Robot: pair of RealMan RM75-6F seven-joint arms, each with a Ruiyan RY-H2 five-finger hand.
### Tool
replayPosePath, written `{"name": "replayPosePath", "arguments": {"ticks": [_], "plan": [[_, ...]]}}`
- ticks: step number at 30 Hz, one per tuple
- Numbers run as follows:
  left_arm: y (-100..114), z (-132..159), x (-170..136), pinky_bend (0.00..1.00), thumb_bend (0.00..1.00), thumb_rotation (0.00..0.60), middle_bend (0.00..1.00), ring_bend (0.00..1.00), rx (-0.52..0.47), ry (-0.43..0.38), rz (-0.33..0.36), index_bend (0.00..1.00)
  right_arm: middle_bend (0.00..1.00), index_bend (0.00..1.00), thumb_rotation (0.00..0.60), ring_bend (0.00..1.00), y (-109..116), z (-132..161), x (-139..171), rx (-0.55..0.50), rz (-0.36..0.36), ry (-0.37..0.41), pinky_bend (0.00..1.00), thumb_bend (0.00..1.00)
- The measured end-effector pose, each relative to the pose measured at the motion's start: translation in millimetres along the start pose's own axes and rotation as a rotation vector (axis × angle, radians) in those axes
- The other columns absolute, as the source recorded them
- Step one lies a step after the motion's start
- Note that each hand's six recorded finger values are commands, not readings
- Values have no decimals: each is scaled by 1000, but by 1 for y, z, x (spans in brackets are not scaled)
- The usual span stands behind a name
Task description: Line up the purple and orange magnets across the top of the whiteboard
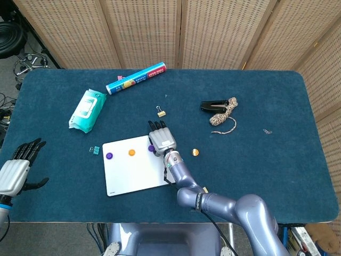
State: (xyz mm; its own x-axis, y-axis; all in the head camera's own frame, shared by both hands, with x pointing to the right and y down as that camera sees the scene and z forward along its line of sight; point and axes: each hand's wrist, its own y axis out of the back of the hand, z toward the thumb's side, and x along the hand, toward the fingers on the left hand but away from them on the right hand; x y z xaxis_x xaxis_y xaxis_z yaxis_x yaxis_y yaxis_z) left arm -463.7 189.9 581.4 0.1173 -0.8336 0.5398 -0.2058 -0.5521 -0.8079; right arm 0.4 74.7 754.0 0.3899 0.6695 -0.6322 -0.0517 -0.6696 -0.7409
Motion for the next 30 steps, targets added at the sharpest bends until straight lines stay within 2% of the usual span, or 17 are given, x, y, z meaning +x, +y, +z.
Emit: {"name": "replayPosePath", "arguments": {"ticks": [7,12,30], "plan": [[0,0,0,0,196,600,0,0,0,-1,-2,0,0,556,600,0,0,0,2,0,1,1,0,453],[0,0,0,0,196,600,0,0,-1,0,0,0,0,481,600,0,-1,-2,2,-2,8,-2,0,455],[-1,1,0,0,197,600,0,0,3,-1,-2,0,0,441,600,0,4,-1,8,-16,12,16,0,467]]}}
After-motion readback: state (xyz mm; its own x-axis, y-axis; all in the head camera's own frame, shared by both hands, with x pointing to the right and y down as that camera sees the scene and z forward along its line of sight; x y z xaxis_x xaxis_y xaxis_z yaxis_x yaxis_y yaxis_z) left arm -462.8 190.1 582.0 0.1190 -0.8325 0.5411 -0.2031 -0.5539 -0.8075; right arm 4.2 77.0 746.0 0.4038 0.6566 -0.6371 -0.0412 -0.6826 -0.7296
